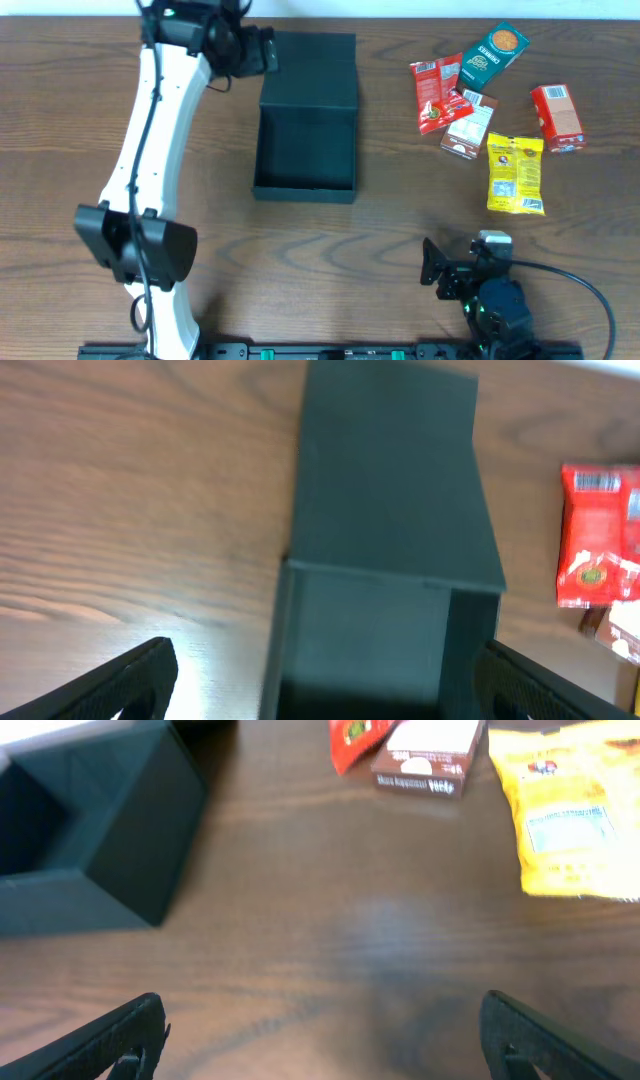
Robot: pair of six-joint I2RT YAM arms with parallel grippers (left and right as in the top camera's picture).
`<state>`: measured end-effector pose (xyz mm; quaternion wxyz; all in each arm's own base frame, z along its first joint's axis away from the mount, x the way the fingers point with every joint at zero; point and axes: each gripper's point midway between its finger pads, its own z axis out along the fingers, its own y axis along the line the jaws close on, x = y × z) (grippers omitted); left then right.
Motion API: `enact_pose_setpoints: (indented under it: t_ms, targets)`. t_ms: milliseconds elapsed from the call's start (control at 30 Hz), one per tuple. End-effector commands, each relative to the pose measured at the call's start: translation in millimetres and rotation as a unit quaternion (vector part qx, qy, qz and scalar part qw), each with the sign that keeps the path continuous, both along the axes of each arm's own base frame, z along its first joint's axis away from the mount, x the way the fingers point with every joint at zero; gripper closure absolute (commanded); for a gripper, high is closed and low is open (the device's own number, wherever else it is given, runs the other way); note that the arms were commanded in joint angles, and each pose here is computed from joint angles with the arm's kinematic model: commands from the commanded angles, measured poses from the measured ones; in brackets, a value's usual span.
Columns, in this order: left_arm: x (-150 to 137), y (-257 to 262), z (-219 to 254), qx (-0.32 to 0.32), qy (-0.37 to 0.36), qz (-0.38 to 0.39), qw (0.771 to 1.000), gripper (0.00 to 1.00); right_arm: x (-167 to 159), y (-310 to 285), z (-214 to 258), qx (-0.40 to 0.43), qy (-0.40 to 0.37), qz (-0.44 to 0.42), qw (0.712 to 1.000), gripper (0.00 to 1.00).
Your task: Pack container
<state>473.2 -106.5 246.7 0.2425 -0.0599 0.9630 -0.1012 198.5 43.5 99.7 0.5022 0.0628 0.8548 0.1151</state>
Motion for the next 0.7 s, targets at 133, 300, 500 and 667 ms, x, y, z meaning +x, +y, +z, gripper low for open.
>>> enact_pose_setpoints:
  t_ms: [133, 300, 500, 667]
  targets:
    - [10.9, 17.1, 9.9, -0.005, -0.024, 0.012, 1.0, 0.04, 17.1, 23.5, 51.4, 0.226, -0.068, -0.024, 0.971, 0.01]
    - [14.2, 11.6, 13.5, -0.025, -0.031, 0.003, 0.999, 0.04, 23.3, 30.7, 110.9, 0.287, -0.169, 0.007, 0.943, 0.01]
    - [13.0, 10.3, 13.1, -0.028, -0.029, 0.001, 0.999, 0.05, 22.4, 29.9, 136.8, 0.322, -0.21, 0.013, 0.923, 0.01]
    - [10.3, 4.3, 13.0, -0.043, -0.023, -0.009, 0.999, 0.05, 9.4, 4.5, 210.9, 0.247, -0.385, 0.001, 0.889, 0.01]
